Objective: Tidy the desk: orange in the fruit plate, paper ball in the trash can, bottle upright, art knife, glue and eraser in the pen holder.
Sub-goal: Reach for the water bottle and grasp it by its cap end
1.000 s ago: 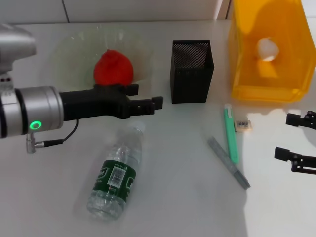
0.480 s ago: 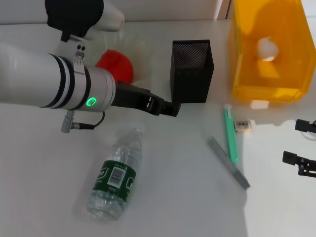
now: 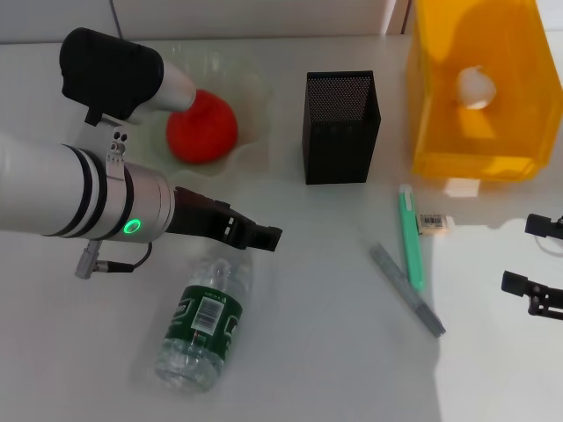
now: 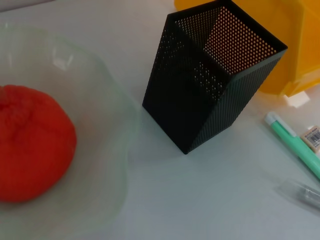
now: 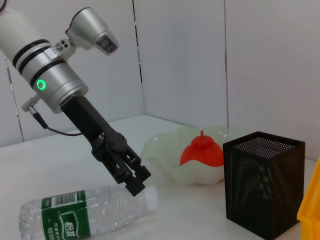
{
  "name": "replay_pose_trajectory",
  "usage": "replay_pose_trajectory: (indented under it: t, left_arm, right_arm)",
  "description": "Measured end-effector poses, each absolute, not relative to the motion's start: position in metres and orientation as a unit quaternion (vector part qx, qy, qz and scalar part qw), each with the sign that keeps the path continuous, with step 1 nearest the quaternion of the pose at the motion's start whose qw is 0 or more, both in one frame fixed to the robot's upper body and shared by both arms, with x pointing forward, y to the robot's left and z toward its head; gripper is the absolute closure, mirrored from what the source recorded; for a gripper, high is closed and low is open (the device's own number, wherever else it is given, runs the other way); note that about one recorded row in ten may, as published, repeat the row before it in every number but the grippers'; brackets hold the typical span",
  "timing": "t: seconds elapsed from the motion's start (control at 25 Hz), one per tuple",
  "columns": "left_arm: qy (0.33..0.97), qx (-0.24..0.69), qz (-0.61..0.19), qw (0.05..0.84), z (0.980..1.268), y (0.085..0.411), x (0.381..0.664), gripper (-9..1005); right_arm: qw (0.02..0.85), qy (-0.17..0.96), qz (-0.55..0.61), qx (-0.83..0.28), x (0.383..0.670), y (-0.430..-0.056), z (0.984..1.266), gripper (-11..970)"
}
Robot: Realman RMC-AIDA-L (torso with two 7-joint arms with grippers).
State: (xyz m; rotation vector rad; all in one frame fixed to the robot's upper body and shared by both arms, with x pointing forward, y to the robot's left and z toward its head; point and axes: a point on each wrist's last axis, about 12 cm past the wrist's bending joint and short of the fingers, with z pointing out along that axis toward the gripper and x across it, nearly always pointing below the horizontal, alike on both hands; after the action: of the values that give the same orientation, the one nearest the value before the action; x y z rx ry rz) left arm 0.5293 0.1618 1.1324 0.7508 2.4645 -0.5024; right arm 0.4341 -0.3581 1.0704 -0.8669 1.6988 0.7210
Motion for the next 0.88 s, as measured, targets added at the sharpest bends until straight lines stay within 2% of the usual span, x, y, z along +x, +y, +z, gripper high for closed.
replay_pose_trajectory:
  t: [0.88]
  left_arm:
    - [0.913, 0.283, -0.161, 0.246, 1.11, 0.157, 0.543, 174]
  right_arm:
    - [0.525, 0.705, 0.301, -0.371, 0.438, -0.355, 1.07, 121]
